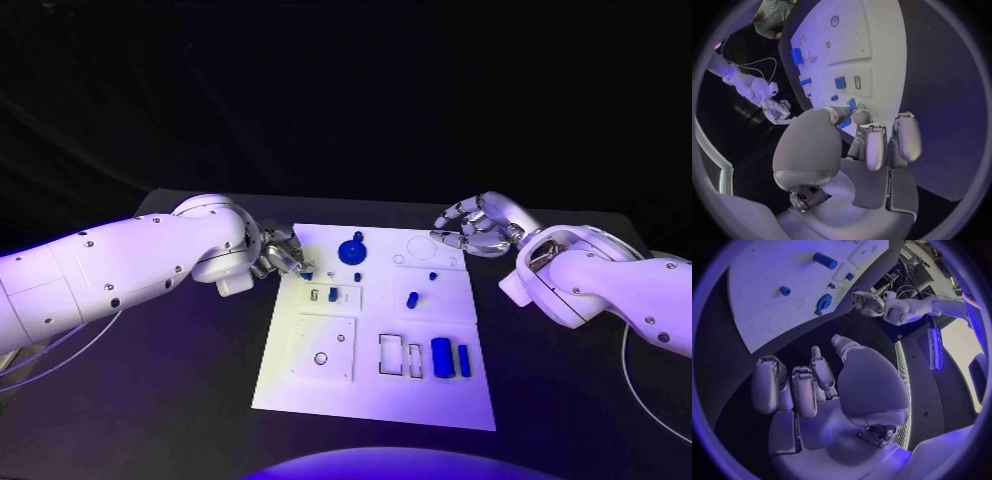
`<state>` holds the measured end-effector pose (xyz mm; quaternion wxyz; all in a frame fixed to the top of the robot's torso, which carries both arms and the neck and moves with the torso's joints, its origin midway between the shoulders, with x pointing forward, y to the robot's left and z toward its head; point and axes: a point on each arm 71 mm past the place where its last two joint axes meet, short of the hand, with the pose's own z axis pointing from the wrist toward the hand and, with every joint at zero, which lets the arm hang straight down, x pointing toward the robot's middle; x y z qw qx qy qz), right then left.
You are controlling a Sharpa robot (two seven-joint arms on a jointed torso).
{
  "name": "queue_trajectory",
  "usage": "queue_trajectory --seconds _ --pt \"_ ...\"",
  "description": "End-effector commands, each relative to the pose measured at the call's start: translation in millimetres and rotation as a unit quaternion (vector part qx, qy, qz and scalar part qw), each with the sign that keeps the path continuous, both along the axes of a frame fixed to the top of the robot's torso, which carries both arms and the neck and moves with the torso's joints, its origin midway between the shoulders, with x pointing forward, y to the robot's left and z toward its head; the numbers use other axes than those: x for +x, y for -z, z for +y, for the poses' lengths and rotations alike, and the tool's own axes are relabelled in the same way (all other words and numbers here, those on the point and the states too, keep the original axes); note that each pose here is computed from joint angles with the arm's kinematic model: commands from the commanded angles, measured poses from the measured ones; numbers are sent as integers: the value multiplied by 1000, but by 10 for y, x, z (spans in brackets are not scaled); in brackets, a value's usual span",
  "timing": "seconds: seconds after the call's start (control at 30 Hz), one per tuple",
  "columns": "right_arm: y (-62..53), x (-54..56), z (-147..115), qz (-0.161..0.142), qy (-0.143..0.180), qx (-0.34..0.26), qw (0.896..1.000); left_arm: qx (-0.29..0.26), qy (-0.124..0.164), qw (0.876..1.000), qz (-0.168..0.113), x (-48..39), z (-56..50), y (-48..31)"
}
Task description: Assemble the parts on the task board
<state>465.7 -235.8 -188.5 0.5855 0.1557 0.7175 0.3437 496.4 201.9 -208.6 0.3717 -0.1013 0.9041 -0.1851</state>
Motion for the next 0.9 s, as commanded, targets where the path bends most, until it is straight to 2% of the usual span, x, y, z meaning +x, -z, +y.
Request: queue_trajectory --seconds 0.03,0.23,0.37,0.9 --pt "10 -2 5 3 -5 -3 1000 12 10 999 -48 -44 -37 -20" --pt "18 -1 12 3 -6 -3 1000 25 26 997 -72 -132 -66 -5" --pt "23 0 18 4 -7 -3 1000 36 35 995 -82 -157 -80 10" --pt "37 -3 29 5 -8 -2 1000 62 60 993 -85 -211 -168 147"
